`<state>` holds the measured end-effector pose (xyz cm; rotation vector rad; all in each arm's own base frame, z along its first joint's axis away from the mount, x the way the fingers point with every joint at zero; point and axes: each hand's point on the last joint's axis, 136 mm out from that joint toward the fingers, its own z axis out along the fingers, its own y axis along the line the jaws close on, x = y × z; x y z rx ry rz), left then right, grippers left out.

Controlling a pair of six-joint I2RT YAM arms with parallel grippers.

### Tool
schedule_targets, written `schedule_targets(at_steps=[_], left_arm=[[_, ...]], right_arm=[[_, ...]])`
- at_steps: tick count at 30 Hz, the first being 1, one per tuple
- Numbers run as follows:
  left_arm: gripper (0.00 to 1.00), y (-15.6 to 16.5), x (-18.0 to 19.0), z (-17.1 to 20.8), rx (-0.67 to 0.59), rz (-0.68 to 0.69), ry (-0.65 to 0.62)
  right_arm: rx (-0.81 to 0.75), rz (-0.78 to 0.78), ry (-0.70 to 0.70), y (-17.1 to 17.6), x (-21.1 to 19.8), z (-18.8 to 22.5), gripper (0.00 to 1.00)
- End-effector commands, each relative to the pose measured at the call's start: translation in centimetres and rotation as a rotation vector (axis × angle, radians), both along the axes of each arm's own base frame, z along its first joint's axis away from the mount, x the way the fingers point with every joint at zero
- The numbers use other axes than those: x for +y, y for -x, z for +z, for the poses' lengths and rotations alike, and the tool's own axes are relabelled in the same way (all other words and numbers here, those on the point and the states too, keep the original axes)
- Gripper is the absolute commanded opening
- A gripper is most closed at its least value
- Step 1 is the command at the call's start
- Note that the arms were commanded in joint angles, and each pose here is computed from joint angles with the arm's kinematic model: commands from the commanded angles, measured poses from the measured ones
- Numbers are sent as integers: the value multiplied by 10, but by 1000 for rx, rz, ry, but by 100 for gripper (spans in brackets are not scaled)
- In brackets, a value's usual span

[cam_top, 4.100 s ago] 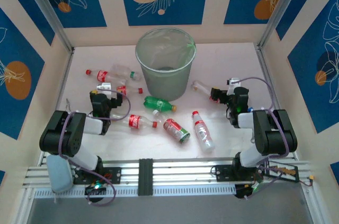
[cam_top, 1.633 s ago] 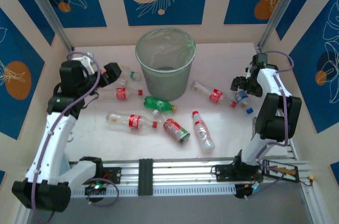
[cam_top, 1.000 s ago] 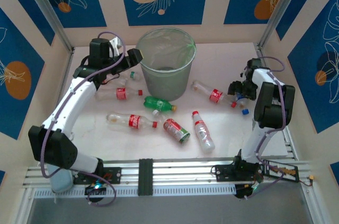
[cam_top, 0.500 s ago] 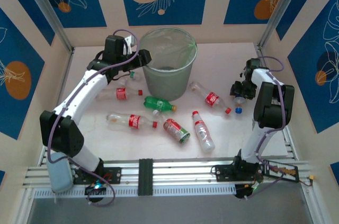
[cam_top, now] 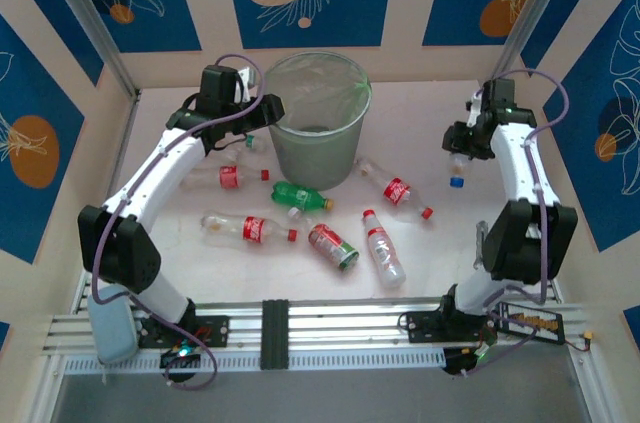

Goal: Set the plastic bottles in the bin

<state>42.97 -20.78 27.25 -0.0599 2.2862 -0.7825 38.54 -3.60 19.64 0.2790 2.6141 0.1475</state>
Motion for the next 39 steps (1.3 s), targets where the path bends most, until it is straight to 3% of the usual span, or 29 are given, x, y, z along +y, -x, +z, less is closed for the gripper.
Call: schedule_targets(at_steps=[1,10,16,22,25,31,39], left_arm=[[58,0,-5,-6,15,-27,-35],[58,2,-8,-9,28,-44,-51],[57,3,-12,-9,31,-62,-55],[58,4,-13,-8,29,-69,-63],[57,4,-13,-6,26,-69,-64],[58,5,-11,-6,21,-66,-74],[57,3,-12,-6,17,-65,-71]], right_arm=[[-133,78,-111,11,46,67,47],[-451,354,-201,15,169,204,45],[-528,556,-304,-2,265,236,45],[-492,658,-313,-39,338,211,45],[-446,657,-314,-58,354,186,45],[-339,642,-266,-78,362,125,45],[-195,651,-223,-78,365,54,46]])
